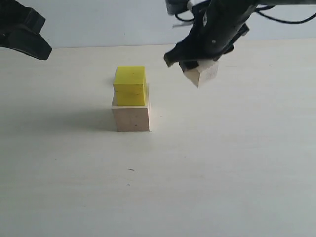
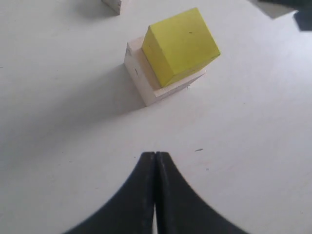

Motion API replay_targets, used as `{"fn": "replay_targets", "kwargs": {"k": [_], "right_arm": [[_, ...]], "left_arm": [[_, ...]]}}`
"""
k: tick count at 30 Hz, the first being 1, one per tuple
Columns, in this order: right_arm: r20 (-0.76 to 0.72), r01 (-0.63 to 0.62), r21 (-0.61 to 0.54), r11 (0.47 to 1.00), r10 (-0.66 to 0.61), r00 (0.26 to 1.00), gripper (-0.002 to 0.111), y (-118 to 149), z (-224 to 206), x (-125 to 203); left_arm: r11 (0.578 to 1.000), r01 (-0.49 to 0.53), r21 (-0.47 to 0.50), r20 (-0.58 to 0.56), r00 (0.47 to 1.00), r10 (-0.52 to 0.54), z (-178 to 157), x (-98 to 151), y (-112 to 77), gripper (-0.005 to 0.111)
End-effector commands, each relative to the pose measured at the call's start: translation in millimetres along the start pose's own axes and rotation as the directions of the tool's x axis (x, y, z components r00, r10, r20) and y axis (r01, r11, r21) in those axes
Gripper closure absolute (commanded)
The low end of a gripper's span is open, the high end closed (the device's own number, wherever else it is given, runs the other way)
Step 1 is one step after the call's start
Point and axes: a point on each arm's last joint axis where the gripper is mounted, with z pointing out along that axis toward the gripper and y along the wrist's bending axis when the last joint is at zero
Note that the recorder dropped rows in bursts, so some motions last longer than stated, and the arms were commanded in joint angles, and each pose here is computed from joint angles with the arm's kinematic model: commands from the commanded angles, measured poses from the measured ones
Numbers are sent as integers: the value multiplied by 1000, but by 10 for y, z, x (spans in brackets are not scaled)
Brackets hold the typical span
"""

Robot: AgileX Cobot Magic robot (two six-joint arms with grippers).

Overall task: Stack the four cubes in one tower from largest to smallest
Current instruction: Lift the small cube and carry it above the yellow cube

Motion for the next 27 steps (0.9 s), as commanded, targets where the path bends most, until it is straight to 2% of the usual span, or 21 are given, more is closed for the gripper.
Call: {"fn": "replay_targets", "kwargs": {"k": [1,7,11,20,23,27], "right_arm": [[220,-2,-49,999,12,975,108,-179,-394,-199],[324,99,-174,980,-38,945,108,-249,-624,-244],[354,72,-248,966,21,935,108,-281,-614,-134],[389,66,-187,980,12,921,108,-288,-584,249],[358,49,-252,967,46,932,108,-243,-649,263],[271,36,-389,921,77,960,108,-144,-839,186]], "left_arm": [[1000,-8,-11,-8,1000,8,13,9,16,107],[1000,-12,-18,-10,1000,12,13,11,23,107],[999,-20,-32,-17,1000,20,16,18,36,107],[999,-2,-37,-32,999,1,156,118,73,107],[999,2,-39,-32,999,-3,185,138,82,107],[999,8,-31,-25,1000,-9,179,133,72,107]]}}
